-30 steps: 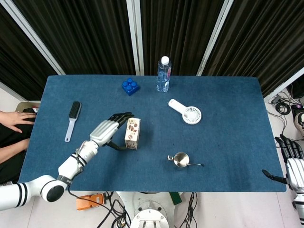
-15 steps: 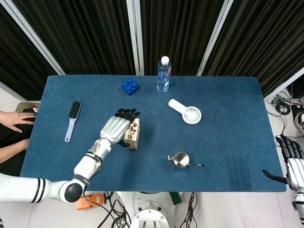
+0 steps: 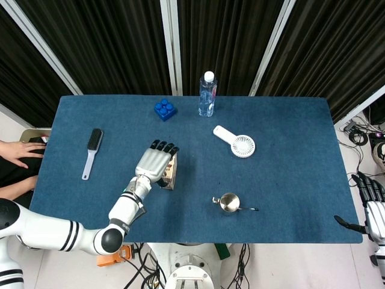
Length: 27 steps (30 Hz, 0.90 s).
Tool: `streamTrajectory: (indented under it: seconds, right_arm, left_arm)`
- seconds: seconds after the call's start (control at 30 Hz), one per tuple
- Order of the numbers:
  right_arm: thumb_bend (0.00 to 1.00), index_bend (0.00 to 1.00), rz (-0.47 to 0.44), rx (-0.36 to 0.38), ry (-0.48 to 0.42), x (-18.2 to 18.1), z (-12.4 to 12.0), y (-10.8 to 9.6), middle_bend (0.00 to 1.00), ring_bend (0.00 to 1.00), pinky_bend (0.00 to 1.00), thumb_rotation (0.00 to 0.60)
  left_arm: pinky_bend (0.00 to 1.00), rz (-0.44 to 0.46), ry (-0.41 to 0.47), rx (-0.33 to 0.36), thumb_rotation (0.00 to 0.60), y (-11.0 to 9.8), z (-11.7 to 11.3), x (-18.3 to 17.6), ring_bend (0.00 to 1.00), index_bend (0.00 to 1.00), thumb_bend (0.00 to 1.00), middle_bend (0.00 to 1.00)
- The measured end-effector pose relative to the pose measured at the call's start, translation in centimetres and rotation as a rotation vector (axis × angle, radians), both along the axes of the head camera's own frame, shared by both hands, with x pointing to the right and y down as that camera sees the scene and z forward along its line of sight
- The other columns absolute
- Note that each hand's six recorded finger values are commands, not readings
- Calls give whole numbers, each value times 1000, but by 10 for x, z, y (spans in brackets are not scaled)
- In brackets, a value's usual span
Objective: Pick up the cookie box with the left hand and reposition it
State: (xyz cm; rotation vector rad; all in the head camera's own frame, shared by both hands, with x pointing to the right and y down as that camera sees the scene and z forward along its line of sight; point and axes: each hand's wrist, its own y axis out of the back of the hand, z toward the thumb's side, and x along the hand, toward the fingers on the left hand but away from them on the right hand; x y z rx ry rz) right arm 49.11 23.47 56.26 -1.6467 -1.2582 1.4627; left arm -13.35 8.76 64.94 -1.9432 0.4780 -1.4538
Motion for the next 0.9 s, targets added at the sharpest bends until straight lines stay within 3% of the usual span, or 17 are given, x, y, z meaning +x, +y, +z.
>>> streamTrajectory:
  seconds: [0.13, 0.33, 0.57, 0.77, 0.9]
  right_arm:
    - [177, 0, 1, 0, 0, 0, 0, 0, 14, 0, 0, 600]
    - [176, 0, 4, 2, -1, 0, -2, 0, 14, 0, 0, 600]
    - [176, 0, 1, 2, -1, -2, -2, 1, 14, 0, 0, 600]
    - [177, 0, 2, 2, 6, -2, -4, 1, 14, 0, 0, 600]
    - [176, 0, 2, 3, 9, -4, -5, 1, 14, 0, 0, 600]
  left_arm:
    - [296, -22, 32, 6, 600, -2, 1, -1, 342, 327, 96, 354]
    - [299, -99, 155, 2, 600, -7, -5, -8, 348, 328, 97, 366]
    - [232, -275, 444, -50, 600, -15, -7, -17, 285, 328, 84, 354]
    - [147, -376, 656, -58, 600, -21, 15, -34, 239, 327, 79, 344]
    - [95, -386, 707, -54, 600, -18, 41, -49, 200, 328, 72, 325]
